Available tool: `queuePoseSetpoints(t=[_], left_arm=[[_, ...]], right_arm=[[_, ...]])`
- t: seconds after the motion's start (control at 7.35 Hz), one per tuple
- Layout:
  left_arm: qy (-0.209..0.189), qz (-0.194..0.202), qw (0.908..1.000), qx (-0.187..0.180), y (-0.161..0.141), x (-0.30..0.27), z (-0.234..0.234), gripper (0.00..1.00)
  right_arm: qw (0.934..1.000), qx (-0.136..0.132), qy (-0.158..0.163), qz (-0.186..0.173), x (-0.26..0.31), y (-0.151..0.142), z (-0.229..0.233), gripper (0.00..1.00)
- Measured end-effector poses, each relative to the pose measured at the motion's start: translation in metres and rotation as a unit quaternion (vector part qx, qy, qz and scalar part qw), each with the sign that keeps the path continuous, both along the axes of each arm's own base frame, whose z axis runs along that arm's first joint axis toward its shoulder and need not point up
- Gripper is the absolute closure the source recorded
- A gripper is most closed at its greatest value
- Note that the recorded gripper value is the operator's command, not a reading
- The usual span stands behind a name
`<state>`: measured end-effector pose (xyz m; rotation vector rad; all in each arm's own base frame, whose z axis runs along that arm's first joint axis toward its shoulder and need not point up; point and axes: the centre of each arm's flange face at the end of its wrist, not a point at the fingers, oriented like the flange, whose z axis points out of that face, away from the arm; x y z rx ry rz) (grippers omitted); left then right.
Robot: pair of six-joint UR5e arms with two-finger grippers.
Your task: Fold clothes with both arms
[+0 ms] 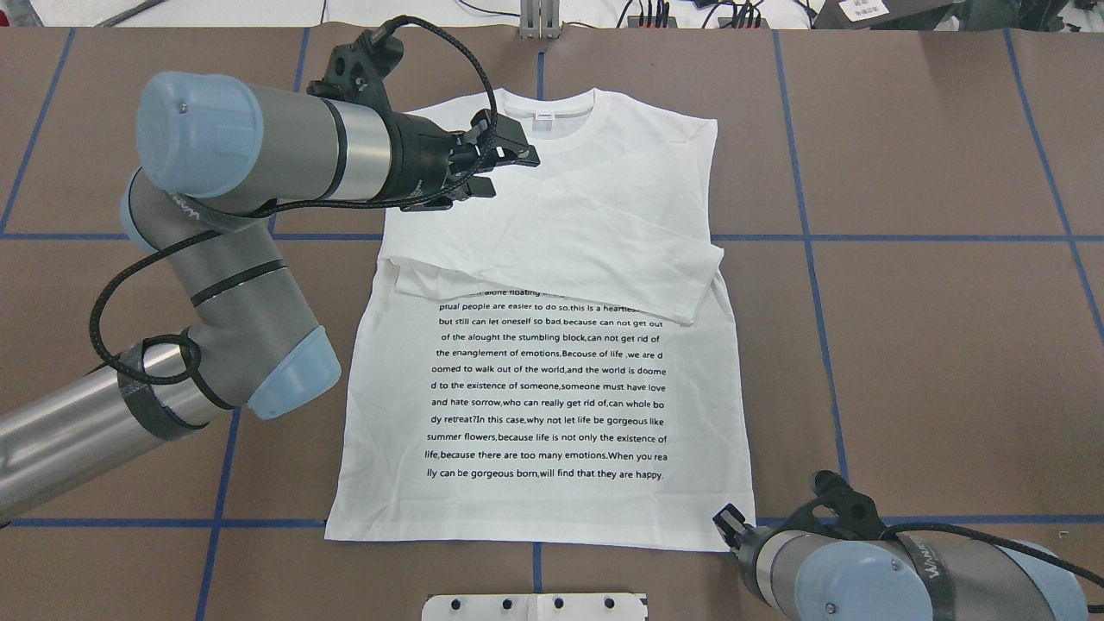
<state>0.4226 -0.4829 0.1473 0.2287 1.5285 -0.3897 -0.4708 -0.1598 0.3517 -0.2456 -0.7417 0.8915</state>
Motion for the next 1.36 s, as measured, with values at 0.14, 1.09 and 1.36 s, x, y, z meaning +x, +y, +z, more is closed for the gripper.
queuePoseSetpoints(t=[0.14,1.09,1.36], left_arm=[[-0.007,0.005,0.9999,-0.006,0.015,-0.009,0.018,0.28],[-0.220,0.050,0.9662,-0.125,0.212,0.002,0.191,0.29],[-0.235,0.071,0.9563,-0.158,0.249,0.026,0.212,0.32]], right_arm=[[1.0000,-0.001,-0.004,-0.001,0.003,0.000,-0.004,1.00],[1.0000,0.001,-0.007,-0.006,0.012,0.000,-0.006,1.00],[1.0000,-0.001,-0.007,-0.007,0.012,-0.001,-0.006,1.00]])
